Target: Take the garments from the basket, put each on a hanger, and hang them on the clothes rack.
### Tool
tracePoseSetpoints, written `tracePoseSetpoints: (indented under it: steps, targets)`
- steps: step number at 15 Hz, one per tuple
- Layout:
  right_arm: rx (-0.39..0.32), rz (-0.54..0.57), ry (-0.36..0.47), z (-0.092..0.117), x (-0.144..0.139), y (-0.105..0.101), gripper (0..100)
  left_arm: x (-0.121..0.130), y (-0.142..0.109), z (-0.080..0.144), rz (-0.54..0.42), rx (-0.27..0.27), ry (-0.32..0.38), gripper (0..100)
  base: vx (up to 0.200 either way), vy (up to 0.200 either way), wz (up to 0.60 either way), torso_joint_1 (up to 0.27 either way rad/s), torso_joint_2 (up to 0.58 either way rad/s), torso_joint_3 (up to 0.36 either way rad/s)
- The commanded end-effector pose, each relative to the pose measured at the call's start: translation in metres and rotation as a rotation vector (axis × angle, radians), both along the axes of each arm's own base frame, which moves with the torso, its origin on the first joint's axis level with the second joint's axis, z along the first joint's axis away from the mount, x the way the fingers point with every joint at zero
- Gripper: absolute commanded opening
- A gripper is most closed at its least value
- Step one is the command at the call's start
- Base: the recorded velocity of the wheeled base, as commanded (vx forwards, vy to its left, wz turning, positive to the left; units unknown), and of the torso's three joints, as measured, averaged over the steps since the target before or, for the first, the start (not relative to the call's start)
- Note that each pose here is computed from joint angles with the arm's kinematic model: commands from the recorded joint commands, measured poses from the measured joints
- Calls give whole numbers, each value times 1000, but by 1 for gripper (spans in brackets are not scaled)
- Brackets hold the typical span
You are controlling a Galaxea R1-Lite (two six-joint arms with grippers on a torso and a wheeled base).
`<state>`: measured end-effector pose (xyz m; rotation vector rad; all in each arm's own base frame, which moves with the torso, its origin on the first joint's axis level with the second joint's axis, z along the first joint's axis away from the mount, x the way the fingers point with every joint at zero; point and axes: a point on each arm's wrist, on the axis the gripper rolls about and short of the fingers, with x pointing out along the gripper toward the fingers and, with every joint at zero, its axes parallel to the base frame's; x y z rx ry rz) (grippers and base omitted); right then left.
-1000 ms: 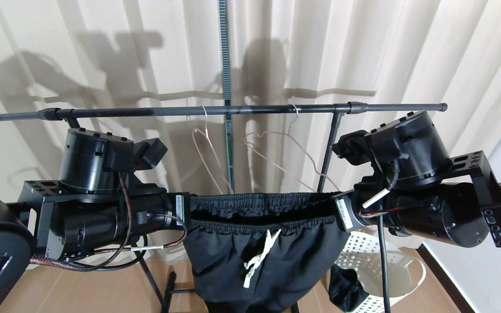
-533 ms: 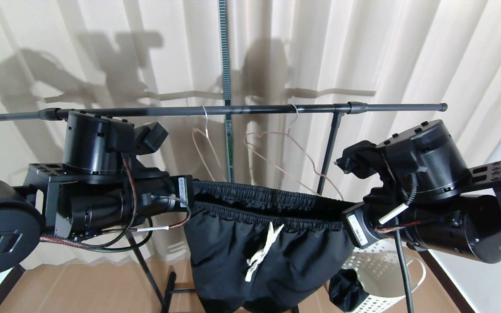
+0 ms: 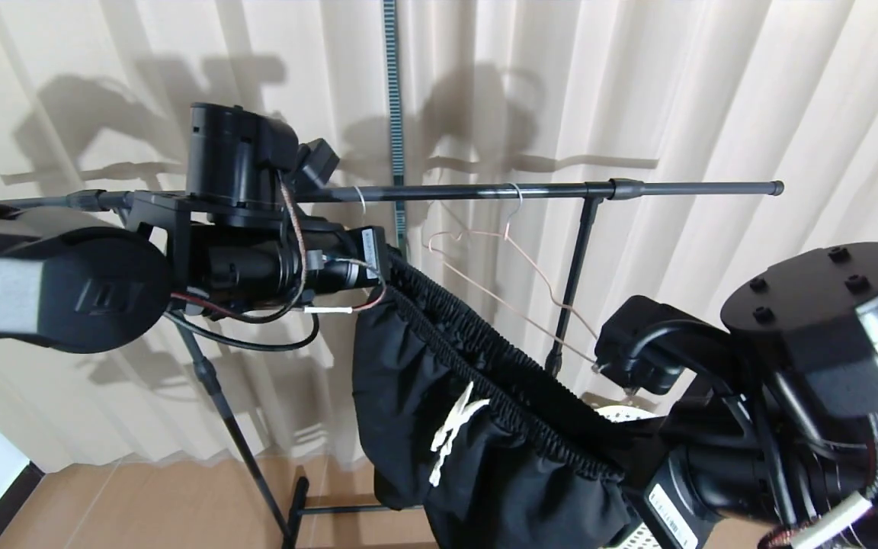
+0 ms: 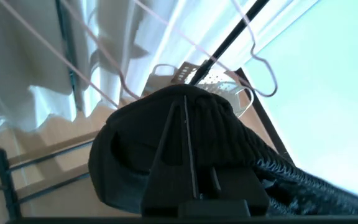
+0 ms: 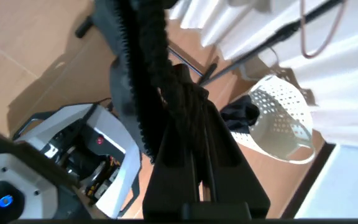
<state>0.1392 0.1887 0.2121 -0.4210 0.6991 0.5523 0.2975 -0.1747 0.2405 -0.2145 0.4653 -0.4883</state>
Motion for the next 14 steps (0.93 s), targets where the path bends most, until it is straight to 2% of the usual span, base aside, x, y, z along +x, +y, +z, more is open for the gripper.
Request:
tracePoseSetpoints:
  steps: [1, 4, 7, 11, 13, 14]
  targets:
    - [12, 67, 21, -2, -14, 18, 0, 12, -20, -4, -30, 0, 2, 0, 0, 0, 0, 0, 0, 0]
    - [74, 86, 114, -12, -21, 64, 0, 11, -30, -2, -55, -6, -8, 0, 0, 0, 0, 0, 0, 0]
    - [112, 63, 162, -21, -22, 97, 0, 11, -29, -2, -55, -5, -6, 0, 0, 0, 0, 0, 0, 0]
    - [153, 19, 189, -23, -20, 110, 0, 8, -33, -4, -66, -3, 0, 0, 0, 0, 0, 0, 0, 0]
    - [153, -9, 190, -22, -17, 100, 0, 7, -33, -3, -68, -2, 1, 0, 0, 0, 0, 0, 0, 0]
    - [155, -36, 185, -20, -12, 89, 0, 6, -32, -5, -64, 6, 12, 0, 0, 0, 0, 0, 0, 0]
